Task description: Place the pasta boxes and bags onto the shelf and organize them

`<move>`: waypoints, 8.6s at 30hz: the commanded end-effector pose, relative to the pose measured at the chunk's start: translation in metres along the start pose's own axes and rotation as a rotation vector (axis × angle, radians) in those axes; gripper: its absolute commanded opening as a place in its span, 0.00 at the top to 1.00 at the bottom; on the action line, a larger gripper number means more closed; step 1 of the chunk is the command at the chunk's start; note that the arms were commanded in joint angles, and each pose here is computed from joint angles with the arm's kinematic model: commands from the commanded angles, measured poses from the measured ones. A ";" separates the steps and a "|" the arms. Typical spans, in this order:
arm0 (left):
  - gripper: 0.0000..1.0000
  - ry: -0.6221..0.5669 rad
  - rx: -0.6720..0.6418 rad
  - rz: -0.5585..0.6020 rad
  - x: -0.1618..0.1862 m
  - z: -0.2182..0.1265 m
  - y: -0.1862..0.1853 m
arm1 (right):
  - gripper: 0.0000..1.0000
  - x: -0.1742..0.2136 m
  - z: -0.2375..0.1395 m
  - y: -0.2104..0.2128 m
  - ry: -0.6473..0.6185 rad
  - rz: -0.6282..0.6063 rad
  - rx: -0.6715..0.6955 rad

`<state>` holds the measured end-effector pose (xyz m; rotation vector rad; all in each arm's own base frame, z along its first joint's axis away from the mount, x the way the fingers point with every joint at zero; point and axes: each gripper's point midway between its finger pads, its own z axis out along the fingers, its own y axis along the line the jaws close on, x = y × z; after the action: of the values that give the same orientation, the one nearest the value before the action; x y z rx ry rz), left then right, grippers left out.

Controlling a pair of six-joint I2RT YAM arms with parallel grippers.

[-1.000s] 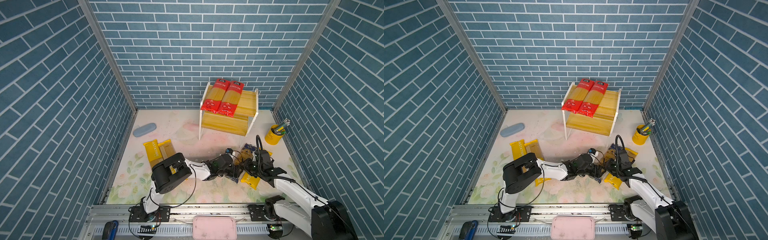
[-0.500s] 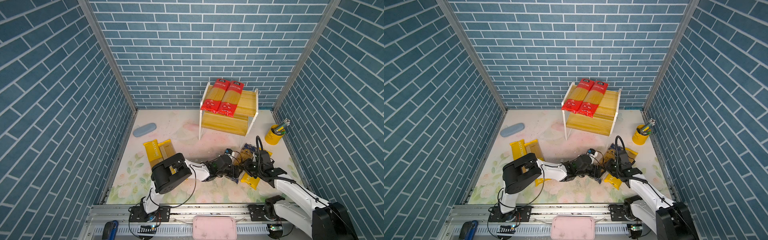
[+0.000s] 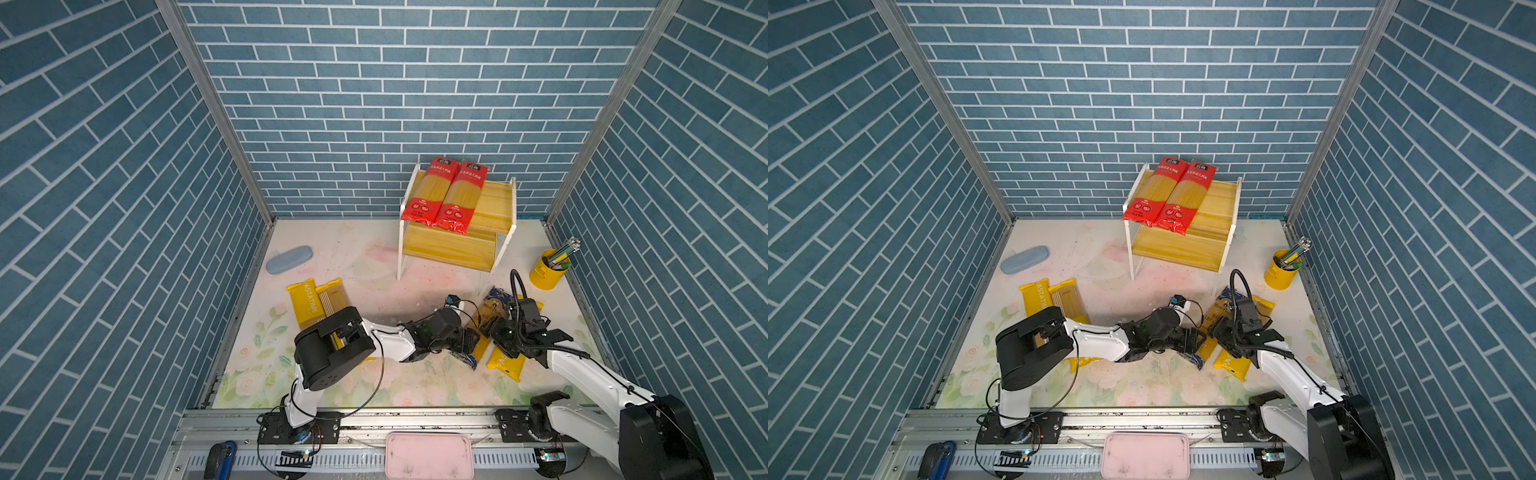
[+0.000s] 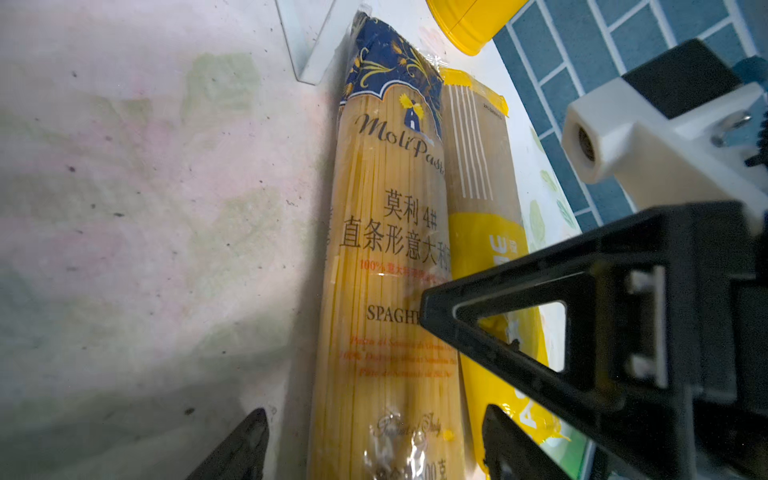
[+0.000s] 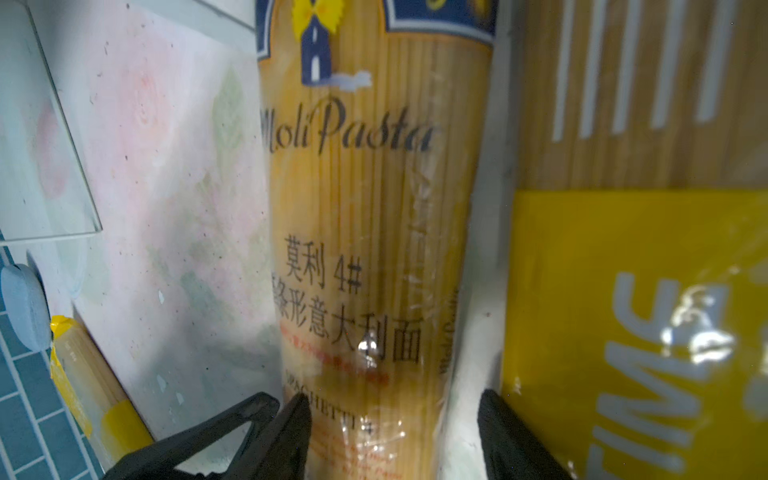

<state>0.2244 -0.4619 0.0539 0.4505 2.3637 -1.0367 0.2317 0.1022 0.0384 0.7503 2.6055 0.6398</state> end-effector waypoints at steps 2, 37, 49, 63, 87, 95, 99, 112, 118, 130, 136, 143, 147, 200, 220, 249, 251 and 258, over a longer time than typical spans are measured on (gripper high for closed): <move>0.19 -0.003 -0.007 0.018 -0.007 0.000 -0.003 | 0.34 -0.002 0.006 -0.013 0.011 0.012 0.047; 0.18 -0.093 0.060 0.005 -0.033 -0.044 -0.005 | 0.93 -0.017 -0.029 0.052 -0.052 0.024 -0.253; 0.18 -0.158 0.099 -0.016 -0.053 -0.069 -0.011 | 1.00 -0.021 -0.094 0.070 -0.067 -0.117 -0.212; 0.17 -0.190 0.104 0.003 -0.064 -0.097 -0.016 | 1.00 -0.041 -0.186 0.115 -0.141 -0.268 -0.217; 0.17 -0.225 0.122 0.029 -0.076 -0.112 -0.028 | 1.00 -0.063 -0.322 0.202 -0.289 -0.424 -0.418; 0.17 -0.228 0.117 0.003 -0.069 -0.113 -0.021 | 1.00 -0.075 -0.325 0.218 -0.307 -0.410 -0.456; 0.17 -0.227 0.120 0.010 -0.069 -0.116 -0.022 | 1.00 -0.078 -0.330 0.234 -0.287 -0.417 -0.493; 0.17 -0.259 0.113 0.017 -0.073 -0.127 -0.022 | 1.00 -0.131 -0.342 0.289 -0.401 -0.455 -0.522; 0.17 -0.265 0.127 0.009 -0.074 -0.131 -0.024 | 1.00 -0.168 -0.325 0.329 -0.414 -0.408 -0.573; 0.17 -0.268 0.116 -0.016 -0.067 -0.133 -0.016 | 1.00 -0.209 -0.277 0.327 -0.407 -0.372 -0.404; 0.17 -0.258 0.120 -0.019 -0.065 -0.130 -0.018 | 1.00 -0.219 -0.255 0.309 -0.392 -0.376 -0.305; 0.17 -0.247 0.123 -0.017 -0.064 -0.126 -0.019 | 1.00 -0.227 -0.229 0.299 -0.351 -0.382 -0.266; 0.17 -0.243 0.133 -0.021 -0.064 -0.124 -0.020 | 1.00 -0.232 -0.216 0.294 -0.340 -0.398 -0.239; 0.17 -0.198 0.141 -0.002 -0.051 -0.106 -0.024 | 0.73 -0.205 -0.146 0.274 -0.304 -0.461 0.023; 0.16 -0.206 0.049 0.070 -0.055 -0.117 -0.014 | 0.75 -0.177 -0.260 0.282 -0.415 -0.600 -0.115; 0.11 -0.290 -0.684 -0.308 -0.031 -0.307 0.199 | 0.81 0.108 -0.141 0.329 0.065 -0.916 -0.389; 0.12 -0.281 -0.681 -0.356 -0.023 -0.308 0.206 | 0.80 0.122 -0.120 0.324 0.110 -0.906 -0.368; 0.12 -0.268 -0.685 -0.449 -0.004 -0.304 0.222 | 0.81 0.158 -0.047 0.295 0.233 -0.860 -0.271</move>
<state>0.2443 -0.0898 0.1124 -0.4120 2.3917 -0.3351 0.2055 0.3888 0.2147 -0.6142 2.5621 0.7417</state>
